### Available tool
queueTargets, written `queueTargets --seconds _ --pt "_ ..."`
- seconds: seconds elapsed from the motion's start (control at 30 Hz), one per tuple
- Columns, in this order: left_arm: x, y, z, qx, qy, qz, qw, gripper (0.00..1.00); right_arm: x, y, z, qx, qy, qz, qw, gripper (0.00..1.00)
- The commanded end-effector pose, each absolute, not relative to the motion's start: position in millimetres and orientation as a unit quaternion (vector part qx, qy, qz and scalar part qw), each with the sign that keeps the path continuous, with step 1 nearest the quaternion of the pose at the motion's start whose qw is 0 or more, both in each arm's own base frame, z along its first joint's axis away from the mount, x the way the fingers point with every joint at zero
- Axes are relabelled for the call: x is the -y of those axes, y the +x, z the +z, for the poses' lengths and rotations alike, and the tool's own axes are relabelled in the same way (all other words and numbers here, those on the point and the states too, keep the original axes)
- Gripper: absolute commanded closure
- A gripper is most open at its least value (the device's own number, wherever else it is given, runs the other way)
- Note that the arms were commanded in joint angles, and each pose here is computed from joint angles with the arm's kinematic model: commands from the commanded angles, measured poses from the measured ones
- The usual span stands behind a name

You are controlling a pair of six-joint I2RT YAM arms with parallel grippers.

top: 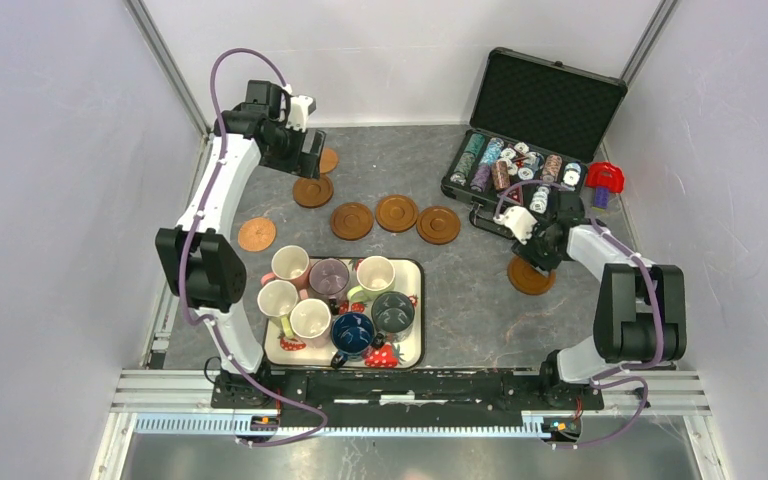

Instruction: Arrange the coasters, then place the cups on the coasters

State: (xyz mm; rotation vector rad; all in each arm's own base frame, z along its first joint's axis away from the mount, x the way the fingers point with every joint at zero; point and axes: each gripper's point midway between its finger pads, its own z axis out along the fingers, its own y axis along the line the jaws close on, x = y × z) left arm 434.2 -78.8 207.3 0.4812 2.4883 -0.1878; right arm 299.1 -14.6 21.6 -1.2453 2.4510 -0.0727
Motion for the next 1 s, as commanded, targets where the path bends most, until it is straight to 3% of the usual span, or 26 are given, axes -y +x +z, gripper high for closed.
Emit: queueTargets --seconds 0.0,0.6,0.97 --pt "89.6 441.7 213.5 -0.928 0.188 -0.082 0.31 0.0 50.7 275.7 12.9 -0.887 -0.438 -0.041 0.141 0.52" --pt "89.4 442.4 214.7 -0.927 0.193 -0.073 0.312 0.0 103.0 281.4 24.9 -0.899 -0.417 -0.054 0.126 0.52" --pt "92.4 436.9 222.2 -0.924 0.194 -0.08 0.318 0.0 51.6 357.7 114.5 -0.867 -0.415 0.016 0.276 0.43"
